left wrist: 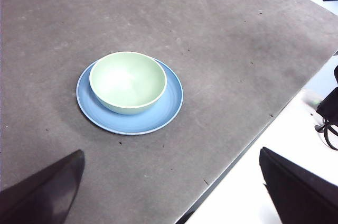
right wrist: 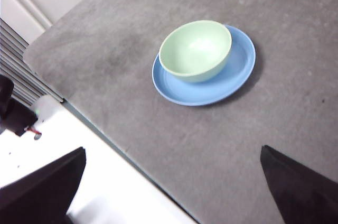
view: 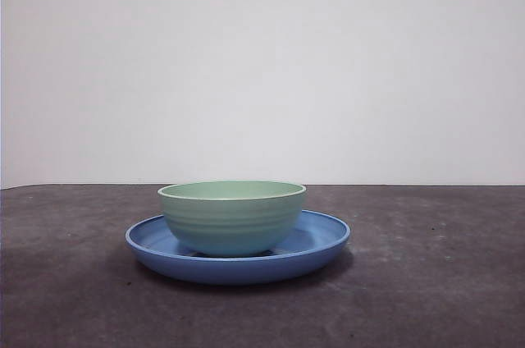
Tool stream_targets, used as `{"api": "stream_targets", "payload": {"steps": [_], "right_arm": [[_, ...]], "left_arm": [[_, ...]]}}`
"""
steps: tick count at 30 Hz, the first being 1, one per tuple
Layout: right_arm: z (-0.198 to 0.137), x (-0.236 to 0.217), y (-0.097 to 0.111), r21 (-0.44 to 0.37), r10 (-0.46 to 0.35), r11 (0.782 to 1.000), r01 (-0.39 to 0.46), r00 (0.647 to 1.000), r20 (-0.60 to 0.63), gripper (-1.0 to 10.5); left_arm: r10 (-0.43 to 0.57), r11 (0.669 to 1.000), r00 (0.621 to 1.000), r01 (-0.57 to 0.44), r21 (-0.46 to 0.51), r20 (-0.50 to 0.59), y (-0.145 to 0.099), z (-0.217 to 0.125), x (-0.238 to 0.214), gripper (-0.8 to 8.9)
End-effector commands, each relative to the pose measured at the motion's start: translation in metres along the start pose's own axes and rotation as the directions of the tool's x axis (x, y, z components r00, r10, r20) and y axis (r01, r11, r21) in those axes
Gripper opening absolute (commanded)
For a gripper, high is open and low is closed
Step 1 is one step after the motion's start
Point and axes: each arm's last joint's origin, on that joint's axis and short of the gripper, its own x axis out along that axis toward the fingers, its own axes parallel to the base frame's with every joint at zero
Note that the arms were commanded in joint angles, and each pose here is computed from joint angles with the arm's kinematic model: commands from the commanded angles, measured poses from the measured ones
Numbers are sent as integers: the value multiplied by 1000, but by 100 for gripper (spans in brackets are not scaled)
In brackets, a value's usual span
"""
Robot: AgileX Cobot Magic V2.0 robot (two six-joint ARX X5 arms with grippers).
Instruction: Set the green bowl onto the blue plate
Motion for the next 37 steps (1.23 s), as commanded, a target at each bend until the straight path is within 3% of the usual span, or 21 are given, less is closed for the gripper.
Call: {"api": "stream_targets", "payload": {"steps": [1,4,6,8,9,10,29,34,37], "right_arm": [[-4,-4,1,-17,6,1000,-6,1000,0,589],[-6,-5,0,-15,6,1000,-6,1000,-7,582],[-6,-5,0,-11,6,1000,-6,1000,-12,399],[-7,-5,0,-10,7,1000,-7,1000,-14,-22],[-6,-5,0,-10,6,1000,-6,1000,-12,27],[-6,-5,0,-10,9,1000,-9,1000,-13,29],[-6,-6,1,-11,11,1000,-11,1000,-13,29],[-6,-6,1,-11,11,1000,-11,1000,-12,29],[-6,-6,1,-11,11,1000,-11,1000,-12,29]], "left_arm": [[-9,1000,1000,8,17,15,-1,3,-1,530],[-9,1000,1000,8,18,16,-1,3,-1,524],[-9,1000,1000,8,18,16,-1,3,-1,443],[-8,1000,1000,8,16,8,-1,2,-1,110],[-8,1000,1000,8,15,5,-1,2,-1,-19],[-8,1000,1000,8,14,8,-1,2,-1,39],[-8,1000,1000,8,-16,15,-1,3,-1,33],[89,995,995,-87,-48,38,3,-1,-2,31],[203,978,971,-195,-68,126,10,-3,7,29]]}}
